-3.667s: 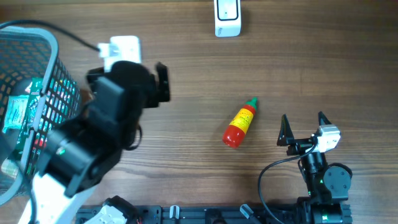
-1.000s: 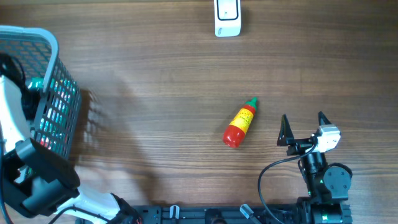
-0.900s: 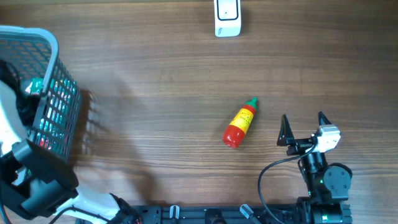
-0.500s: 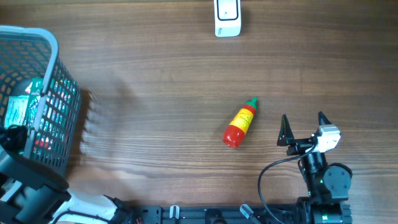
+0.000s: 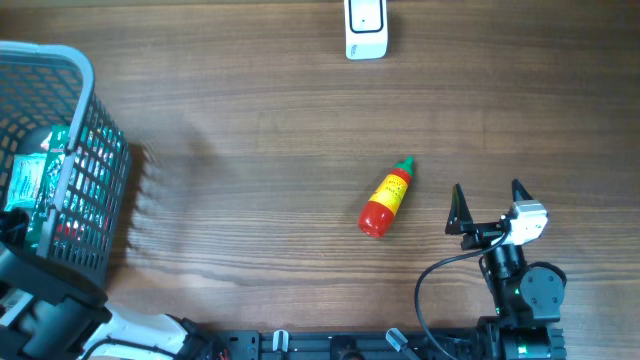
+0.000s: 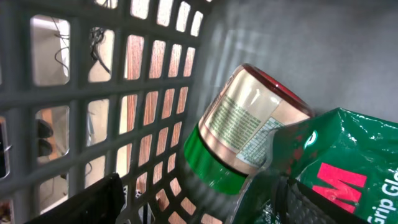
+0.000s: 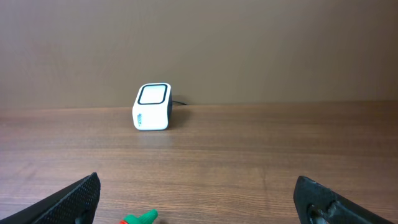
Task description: Scan the item barcode
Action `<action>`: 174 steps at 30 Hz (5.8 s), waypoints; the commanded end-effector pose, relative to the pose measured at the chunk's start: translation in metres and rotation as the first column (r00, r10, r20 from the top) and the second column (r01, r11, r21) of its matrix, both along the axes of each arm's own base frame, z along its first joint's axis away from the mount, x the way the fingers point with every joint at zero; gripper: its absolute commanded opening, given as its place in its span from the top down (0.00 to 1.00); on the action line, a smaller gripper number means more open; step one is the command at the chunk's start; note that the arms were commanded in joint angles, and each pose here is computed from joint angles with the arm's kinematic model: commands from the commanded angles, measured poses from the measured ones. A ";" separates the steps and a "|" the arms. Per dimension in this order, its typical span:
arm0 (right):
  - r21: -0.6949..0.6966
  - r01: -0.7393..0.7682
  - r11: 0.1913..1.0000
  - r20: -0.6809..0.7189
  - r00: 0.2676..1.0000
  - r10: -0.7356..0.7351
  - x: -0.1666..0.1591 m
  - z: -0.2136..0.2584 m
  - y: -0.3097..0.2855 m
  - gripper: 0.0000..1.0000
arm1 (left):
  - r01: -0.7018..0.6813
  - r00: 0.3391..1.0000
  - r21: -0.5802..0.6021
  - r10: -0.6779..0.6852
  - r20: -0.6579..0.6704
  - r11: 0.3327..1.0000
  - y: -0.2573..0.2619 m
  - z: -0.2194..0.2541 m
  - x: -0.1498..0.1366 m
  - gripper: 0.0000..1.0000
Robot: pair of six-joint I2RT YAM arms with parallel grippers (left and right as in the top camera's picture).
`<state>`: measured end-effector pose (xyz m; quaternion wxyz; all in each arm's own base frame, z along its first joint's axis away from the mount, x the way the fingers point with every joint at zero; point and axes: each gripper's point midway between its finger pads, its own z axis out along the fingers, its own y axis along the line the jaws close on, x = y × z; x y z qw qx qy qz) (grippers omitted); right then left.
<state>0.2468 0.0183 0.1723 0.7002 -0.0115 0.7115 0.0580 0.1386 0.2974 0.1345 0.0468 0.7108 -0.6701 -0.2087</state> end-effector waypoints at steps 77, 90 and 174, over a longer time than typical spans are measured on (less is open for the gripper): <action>-0.010 0.013 1.000 0.003 1.000 -0.013 0.000 0.000 -0.002 0.00 | -0.044 0.968 -0.023 0.049 0.246 0.999 0.030 -0.081 -0.018 0.02; -0.010 0.013 1.000 0.003 1.000 -0.013 0.000 0.000 -0.002 0.00 | -0.045 0.979 -0.120 0.067 0.194 0.992 0.026 -0.126 -0.019 0.16; -0.010 0.013 1.000 0.003 1.000 -0.013 0.000 0.000 -0.002 0.00 | 0.272 0.962 0.143 -0.274 -0.005 0.952 0.051 -0.069 0.052 0.00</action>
